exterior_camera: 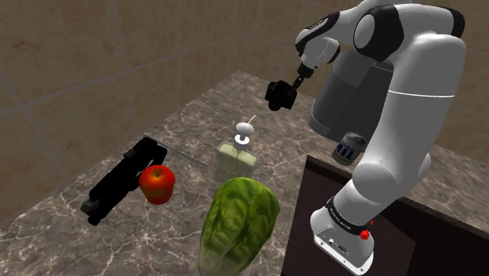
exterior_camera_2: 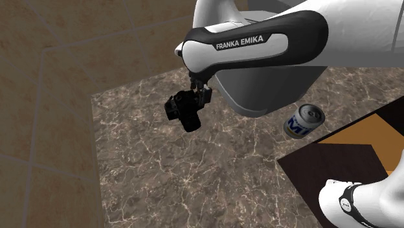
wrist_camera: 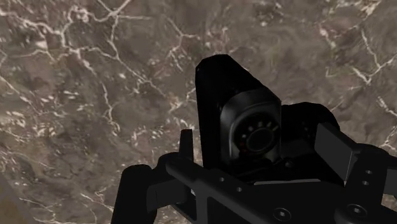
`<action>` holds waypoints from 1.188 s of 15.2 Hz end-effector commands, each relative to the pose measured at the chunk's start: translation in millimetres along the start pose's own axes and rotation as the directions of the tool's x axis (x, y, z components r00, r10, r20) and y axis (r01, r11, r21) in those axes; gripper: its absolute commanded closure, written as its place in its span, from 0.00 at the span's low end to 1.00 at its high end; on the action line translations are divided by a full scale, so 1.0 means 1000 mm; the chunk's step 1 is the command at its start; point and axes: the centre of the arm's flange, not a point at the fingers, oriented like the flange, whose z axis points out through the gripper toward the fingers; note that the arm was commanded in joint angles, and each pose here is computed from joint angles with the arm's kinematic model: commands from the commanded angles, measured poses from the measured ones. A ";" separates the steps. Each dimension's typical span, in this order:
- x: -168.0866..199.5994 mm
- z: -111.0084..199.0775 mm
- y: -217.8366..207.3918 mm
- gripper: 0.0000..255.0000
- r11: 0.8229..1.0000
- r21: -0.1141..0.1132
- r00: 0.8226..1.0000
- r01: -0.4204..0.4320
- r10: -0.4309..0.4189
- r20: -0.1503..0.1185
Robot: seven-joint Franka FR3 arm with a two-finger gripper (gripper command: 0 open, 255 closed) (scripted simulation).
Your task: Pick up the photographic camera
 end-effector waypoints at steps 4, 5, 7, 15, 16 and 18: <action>-0.001 0.004 0.000 1.00 1.000 -0.001 1.000 0.000 0.000 0.000; -0.001 0.004 0.000 1.00 1.000 -0.001 1.000 0.000 0.000 0.000; -0.001 0.004 0.000 1.00 1.000 -0.001 1.000 0.000 0.000 0.000; 0.003 -0.017 -0.001 1.00 1.000 -0.001 1.000 0.000 0.000 0.000; 0.004 -0.023 -0.001 1.00 1.000 -0.001 1.000 0.000 0.000 0.000; 0.005 -0.033 -0.001 1.00 1.000 -0.001 1.000 0.000 0.000 0.000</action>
